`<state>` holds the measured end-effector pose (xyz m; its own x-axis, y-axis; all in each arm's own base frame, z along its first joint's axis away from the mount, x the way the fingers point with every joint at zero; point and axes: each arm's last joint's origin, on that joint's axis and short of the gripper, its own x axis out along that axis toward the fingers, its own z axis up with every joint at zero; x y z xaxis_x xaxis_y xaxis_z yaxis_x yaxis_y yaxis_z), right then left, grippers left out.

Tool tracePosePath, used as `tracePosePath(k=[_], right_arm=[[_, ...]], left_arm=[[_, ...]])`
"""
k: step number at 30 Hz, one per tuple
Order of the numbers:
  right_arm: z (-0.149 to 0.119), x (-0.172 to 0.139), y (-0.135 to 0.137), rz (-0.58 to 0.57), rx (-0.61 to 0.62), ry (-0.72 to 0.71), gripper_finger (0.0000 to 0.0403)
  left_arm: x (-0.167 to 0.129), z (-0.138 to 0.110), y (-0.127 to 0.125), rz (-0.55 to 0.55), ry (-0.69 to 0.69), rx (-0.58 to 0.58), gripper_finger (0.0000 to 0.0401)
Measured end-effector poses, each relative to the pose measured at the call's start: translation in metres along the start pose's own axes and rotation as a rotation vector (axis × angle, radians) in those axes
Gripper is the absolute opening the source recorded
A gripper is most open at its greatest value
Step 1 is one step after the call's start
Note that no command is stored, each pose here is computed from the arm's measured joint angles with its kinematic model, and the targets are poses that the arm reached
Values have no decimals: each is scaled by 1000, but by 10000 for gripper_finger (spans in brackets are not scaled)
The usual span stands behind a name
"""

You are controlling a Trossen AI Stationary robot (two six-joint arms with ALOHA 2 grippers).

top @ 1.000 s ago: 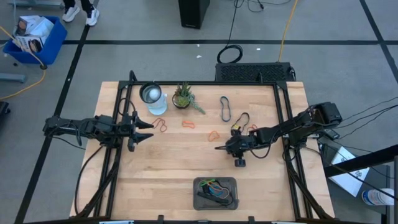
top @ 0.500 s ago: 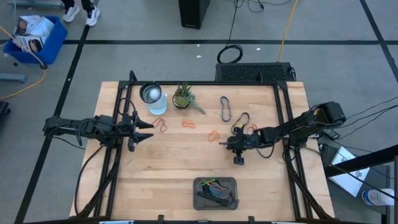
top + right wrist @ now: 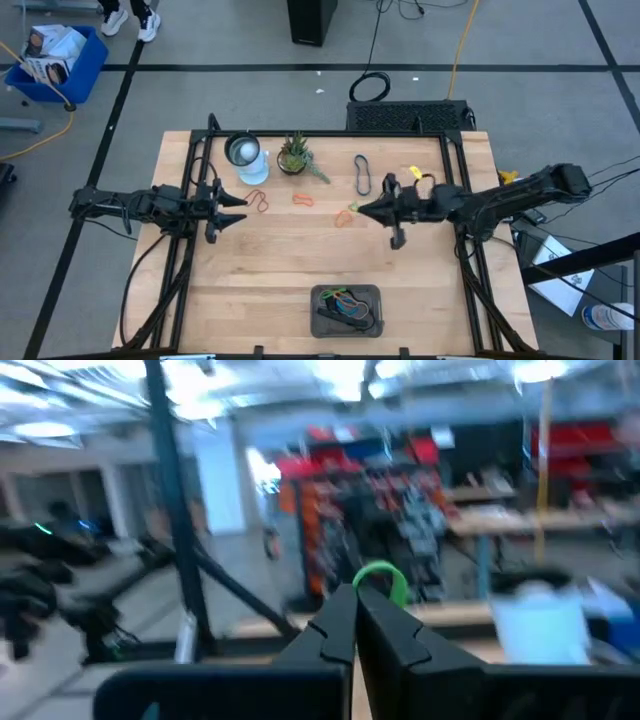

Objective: Pick and place rubber bands into bin
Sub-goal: Put the green rubber band into the black transparent bin

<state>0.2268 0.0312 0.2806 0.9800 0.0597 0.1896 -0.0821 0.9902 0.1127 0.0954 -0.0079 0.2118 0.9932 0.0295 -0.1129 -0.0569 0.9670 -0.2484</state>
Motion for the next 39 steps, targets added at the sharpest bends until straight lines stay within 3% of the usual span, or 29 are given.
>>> tracePosePath(k=[3,9,15,21,29,39], right_arm=[[21,4,6,21,-32,31,0],[63,34,30,75,-125,272,0],[70,73,62,114,-116,512,0],[23,92,93,73,19,804,0],[-38,93,137,36,206,1018,0],[-115,97,149,-76,236,1239,0]], left_arm=[[0,0,0,0,-1,6,214],[0,0,0,0,0,3,214],[0,-1,0,2,9,6,214],[0,-1,0,2,10,8,214],[0,-3,1,8,35,51,214],[0,-4,1,8,39,84,214]])
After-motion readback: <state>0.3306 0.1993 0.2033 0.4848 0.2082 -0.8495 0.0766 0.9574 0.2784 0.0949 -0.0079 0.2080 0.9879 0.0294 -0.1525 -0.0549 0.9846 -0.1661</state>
